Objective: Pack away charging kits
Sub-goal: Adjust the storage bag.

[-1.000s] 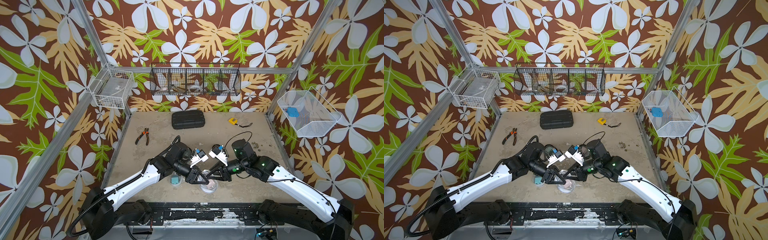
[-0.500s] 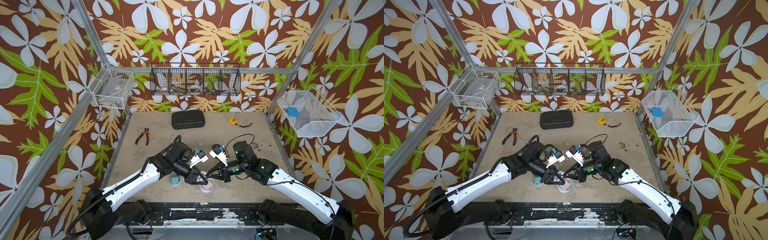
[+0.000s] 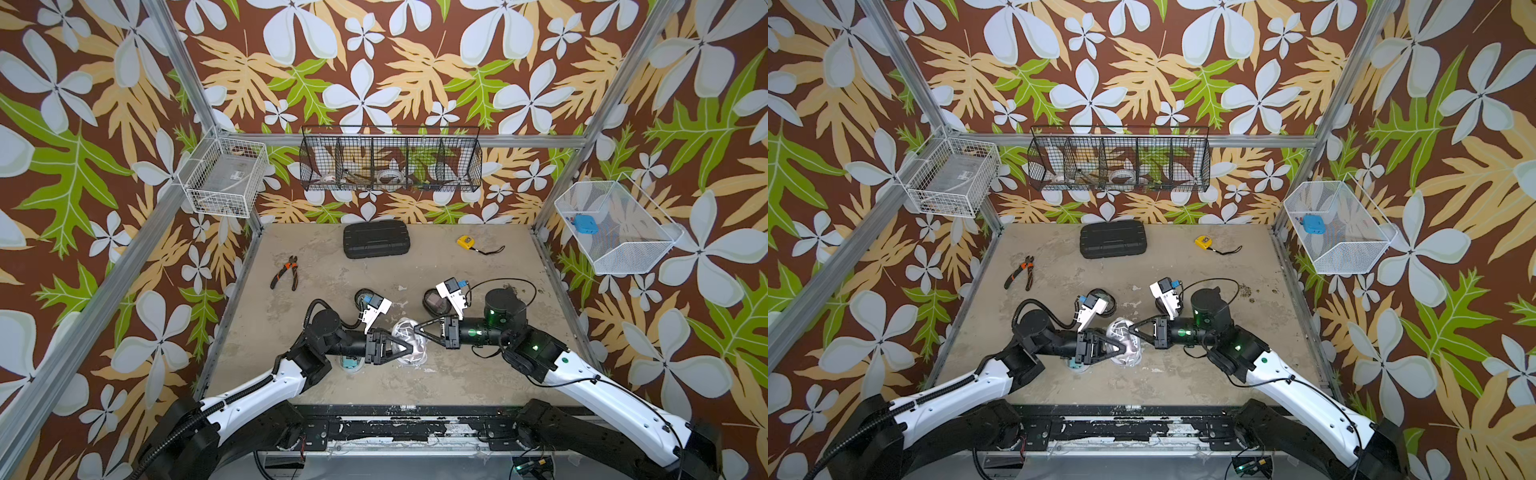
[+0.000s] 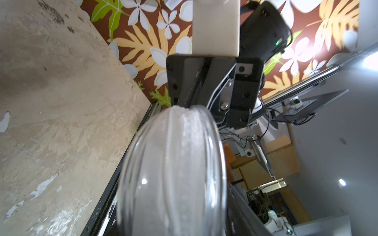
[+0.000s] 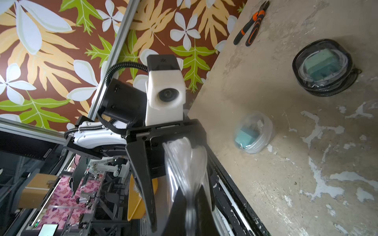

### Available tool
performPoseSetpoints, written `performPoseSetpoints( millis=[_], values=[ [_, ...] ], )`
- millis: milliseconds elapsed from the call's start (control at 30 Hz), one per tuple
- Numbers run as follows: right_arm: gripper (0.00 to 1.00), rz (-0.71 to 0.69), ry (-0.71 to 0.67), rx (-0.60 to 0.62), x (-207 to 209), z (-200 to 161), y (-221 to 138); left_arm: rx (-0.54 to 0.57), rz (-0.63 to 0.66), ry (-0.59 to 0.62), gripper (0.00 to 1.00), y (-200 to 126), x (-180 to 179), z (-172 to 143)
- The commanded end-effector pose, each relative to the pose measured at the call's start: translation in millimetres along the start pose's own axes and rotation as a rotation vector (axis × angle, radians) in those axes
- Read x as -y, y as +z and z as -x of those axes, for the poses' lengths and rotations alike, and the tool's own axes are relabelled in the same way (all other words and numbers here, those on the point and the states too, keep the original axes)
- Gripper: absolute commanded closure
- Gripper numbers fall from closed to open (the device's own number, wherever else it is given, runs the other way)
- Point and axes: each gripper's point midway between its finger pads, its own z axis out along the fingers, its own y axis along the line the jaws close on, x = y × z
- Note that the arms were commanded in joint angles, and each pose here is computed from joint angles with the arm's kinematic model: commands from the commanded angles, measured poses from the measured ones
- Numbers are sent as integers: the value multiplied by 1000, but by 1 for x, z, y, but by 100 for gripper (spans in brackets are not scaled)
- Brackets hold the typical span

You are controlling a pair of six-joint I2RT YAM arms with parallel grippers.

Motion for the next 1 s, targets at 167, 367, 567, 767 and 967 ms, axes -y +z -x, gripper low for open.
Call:
performPoseSetpoints(
  millis=[167, 367, 567, 767, 967],
  values=[
    [100, -7, 47, 117, 4, 18, -1, 124, -113, -39, 45, -4, 30, 25],
    [100, -30, 25, 122, 3, 26, 1, 128, -60, -131, 58, -3, 9, 19],
    [91, -42, -24, 100, -3, 28, 1, 222, -37, -206, 87, -6, -1, 33],
    [64, -138, -132, 127, -6, 23, -29, 339, 50, -305, 85, -17, -20, 49],
    [63, -166, -174, 74, 6, 0, -31, 423, 125, -418, 85, -22, -40, 62]
  ],
)
